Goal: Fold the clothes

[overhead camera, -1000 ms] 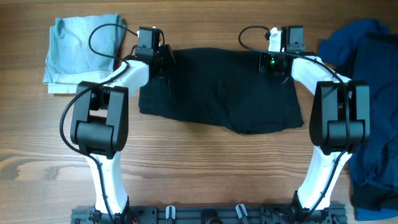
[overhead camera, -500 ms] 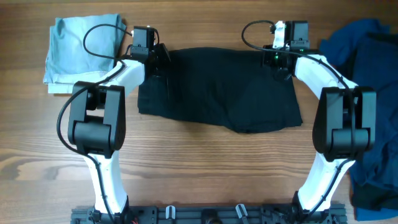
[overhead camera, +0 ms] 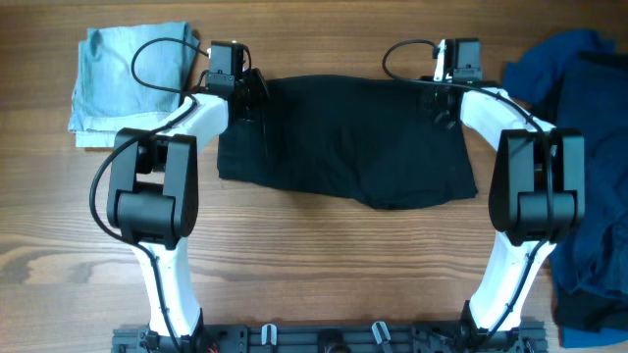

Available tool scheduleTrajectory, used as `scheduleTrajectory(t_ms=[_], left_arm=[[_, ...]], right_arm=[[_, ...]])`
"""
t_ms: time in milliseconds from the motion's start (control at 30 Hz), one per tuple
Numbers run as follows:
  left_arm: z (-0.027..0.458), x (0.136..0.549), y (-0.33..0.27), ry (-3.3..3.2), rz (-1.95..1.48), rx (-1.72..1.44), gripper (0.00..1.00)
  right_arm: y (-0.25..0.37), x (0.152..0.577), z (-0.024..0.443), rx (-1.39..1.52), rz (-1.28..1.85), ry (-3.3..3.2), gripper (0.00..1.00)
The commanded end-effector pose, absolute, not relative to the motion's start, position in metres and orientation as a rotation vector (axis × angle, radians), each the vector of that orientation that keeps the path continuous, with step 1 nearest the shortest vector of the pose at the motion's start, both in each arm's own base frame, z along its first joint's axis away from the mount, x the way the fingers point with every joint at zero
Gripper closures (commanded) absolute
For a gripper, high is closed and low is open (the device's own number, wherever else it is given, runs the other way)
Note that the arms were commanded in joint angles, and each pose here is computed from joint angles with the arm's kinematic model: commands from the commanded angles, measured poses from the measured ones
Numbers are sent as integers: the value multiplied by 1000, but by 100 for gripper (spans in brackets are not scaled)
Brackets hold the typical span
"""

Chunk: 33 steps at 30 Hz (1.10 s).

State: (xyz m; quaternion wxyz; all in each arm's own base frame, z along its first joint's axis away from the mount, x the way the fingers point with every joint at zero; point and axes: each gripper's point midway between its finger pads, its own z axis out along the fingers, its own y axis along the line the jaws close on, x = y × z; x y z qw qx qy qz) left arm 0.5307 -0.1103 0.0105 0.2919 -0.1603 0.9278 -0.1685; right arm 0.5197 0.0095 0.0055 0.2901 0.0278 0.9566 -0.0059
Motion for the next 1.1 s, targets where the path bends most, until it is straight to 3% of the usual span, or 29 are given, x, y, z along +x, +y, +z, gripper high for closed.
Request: scheduleTrajectory(t_ms=[0,300,467,633,700,833,900,933,967,1067], left_arm=[[1,529,-96,2487,-386,-470,90],[0,528,-95,2494,-381,-462,91],[17,539,-97,2430,-400,-439,92],[93,558,-100,2249,-417,-313,75],[132,560,-99,2174,-425,-300,60],[193,548,-91,2086,-418,-303,51],[211,540,-84,2074,-403,-316,59],[214,536,-80,2078,-399,-322,76],[214,532,-76,2093,-390,-333,87],[192,524,-60,2177,-354,-378,95]], right_arm=[[-26,516,-10,162,-229,2563,96],[-36,523,-15,190,-235,2533,96],[-37,542,18,191,-222,2427,94],[-31,556,101,187,-189,2300,93],[-27,555,134,183,-181,2260,93],[-10,541,180,134,-84,2223,93],[11,532,199,70,38,2217,93],[22,528,204,39,97,2217,93],[35,524,207,7,176,2222,93],[68,519,201,-62,366,2238,96]])
